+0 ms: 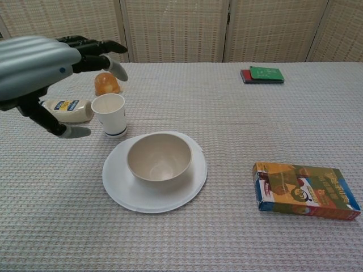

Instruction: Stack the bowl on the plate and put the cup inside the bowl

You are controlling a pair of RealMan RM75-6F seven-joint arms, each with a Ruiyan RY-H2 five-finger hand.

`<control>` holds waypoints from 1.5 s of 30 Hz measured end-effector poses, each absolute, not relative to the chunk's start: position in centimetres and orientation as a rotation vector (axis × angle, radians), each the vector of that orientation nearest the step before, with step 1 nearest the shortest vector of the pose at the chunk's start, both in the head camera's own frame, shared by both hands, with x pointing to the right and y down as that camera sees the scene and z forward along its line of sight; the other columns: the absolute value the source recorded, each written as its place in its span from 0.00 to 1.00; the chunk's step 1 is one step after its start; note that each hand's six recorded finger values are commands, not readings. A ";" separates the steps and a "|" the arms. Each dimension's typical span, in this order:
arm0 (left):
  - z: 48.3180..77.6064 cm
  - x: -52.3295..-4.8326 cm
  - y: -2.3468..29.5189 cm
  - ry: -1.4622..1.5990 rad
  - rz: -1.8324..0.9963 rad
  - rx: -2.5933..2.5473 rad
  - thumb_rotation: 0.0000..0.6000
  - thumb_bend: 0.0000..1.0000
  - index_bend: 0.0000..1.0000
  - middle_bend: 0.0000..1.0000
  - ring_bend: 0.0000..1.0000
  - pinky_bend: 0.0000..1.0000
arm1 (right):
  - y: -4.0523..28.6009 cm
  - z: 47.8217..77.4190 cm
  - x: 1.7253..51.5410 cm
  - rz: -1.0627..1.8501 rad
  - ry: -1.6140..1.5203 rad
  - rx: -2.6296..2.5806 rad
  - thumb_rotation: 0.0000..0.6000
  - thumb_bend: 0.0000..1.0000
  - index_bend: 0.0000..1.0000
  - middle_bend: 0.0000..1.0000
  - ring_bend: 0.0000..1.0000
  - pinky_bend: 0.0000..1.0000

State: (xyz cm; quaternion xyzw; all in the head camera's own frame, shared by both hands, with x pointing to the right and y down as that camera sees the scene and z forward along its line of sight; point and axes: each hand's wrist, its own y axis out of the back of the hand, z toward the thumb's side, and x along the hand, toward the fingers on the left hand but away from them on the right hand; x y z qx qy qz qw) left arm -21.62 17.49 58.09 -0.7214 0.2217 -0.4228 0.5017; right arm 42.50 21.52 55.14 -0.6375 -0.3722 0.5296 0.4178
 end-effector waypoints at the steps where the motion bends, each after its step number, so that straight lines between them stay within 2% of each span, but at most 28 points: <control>1: 58.1 -22.0 17.0 0.543 -1.035 -1.751 1.00 0.23 0.21 0.00 0.00 0.06 | 21.5 55.2 42.5 1.329 -0.934 -1.597 1.00 0.16 0.09 0.08 0.00 0.08; 11: 60.8 -23.4 12.3 0.470 -1.157 -1.776 1.00 0.23 0.21 0.00 0.00 0.06 | 21.6 55.6 42.1 1.339 -0.909 -1.588 1.00 0.16 0.09 0.08 0.00 0.08; 23: 64.8 -22.6 8.8 0.345 -1.218 -1.745 1.00 0.23 0.18 0.00 0.00 0.06 | 21.4 56.6 41.8 1.386 -0.890 -1.563 1.00 0.16 0.09 0.08 0.00 0.08; 35: 66.9 -21.6 6.4 0.273 -1.241 -1.719 1.00 0.23 0.21 0.00 0.00 0.06 | 20.7 57.3 42.2 1.429 -0.893 -1.547 1.00 0.16 0.09 0.08 0.00 0.08; 45: 67.7 -21.5 6.1 0.188 -1.280 -1.690 1.00 0.23 0.22 0.00 0.00 0.06 | 20.5 57.5 42.4 1.438 -0.897 -1.545 1.00 0.16 0.09 0.08 0.00 0.08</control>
